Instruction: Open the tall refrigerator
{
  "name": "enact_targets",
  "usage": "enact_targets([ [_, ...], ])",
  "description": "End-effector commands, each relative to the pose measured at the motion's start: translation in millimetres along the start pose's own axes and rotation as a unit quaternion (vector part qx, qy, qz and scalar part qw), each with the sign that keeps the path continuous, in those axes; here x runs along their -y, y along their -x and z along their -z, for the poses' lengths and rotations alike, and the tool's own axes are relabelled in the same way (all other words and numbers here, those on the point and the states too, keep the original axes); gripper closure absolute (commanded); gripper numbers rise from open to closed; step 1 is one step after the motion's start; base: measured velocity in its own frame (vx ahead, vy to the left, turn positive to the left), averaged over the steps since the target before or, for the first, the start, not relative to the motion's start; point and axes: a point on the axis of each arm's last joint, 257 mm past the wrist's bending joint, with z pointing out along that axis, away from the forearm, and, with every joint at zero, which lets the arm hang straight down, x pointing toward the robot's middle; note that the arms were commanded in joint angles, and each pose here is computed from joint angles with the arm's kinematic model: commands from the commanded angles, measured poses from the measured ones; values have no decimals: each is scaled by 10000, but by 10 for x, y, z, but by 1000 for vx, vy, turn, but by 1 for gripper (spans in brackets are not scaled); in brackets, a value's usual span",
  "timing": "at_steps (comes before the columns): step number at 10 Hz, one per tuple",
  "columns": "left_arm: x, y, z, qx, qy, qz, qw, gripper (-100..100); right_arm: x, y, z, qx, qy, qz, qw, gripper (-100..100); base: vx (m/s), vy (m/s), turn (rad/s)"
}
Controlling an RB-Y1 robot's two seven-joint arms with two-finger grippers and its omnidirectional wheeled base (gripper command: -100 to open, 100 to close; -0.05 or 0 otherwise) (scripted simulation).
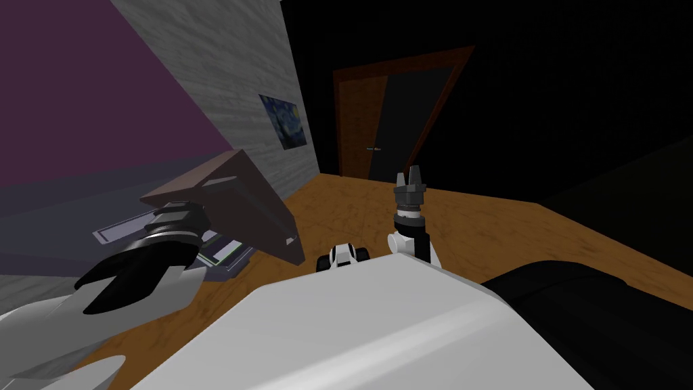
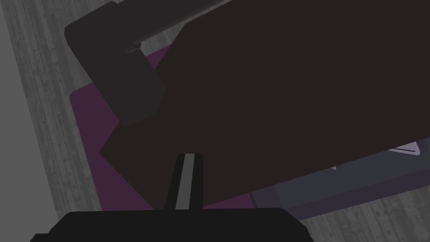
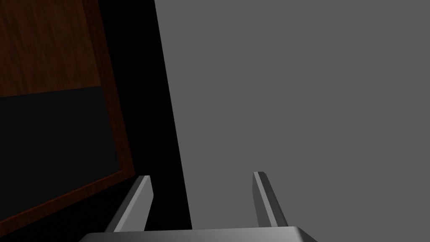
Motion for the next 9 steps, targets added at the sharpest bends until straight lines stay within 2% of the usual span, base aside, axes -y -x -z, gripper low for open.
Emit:
enact_targets([
  [1, -30, 16, -30, 1, 7, 1, 10000, -100, 0, 0, 0, 0, 0, 0, 10000, 0, -32, -1, 34],
  [2, -67, 7, -30, -12, 46, 7, 10000, -100, 0, 0, 0, 0, 0, 0, 10000, 0, -37, -16, 42],
  [3, -72, 37, -32, 22, 85, 47, 10000, 100, 0, 0, 0, 0, 0, 0, 10000, 0, 60, 34, 1],
  [4, -93, -6, -20, -29, 105, 34, 9999, 100, 0, 0, 0, 0, 0, 0, 10000, 0, 23, 9, 33],
  [5, -258, 25, -75, 19, 283, 27, 9996, -100, 0, 0, 0, 0, 0, 0, 10000, 0, -14, -21, 24],
  [8, -426, 64, -153, 82, 430, 22, 9990, -100, 0, 0, 0, 0, 0, 0, 10000, 0, 4, -32, 18],
  [9, -408, 101, -164, 142, 398, 11, 9991, -100, 0, 0, 0, 0, 0, 0, 10000, 0, 51, -69, 6],
])
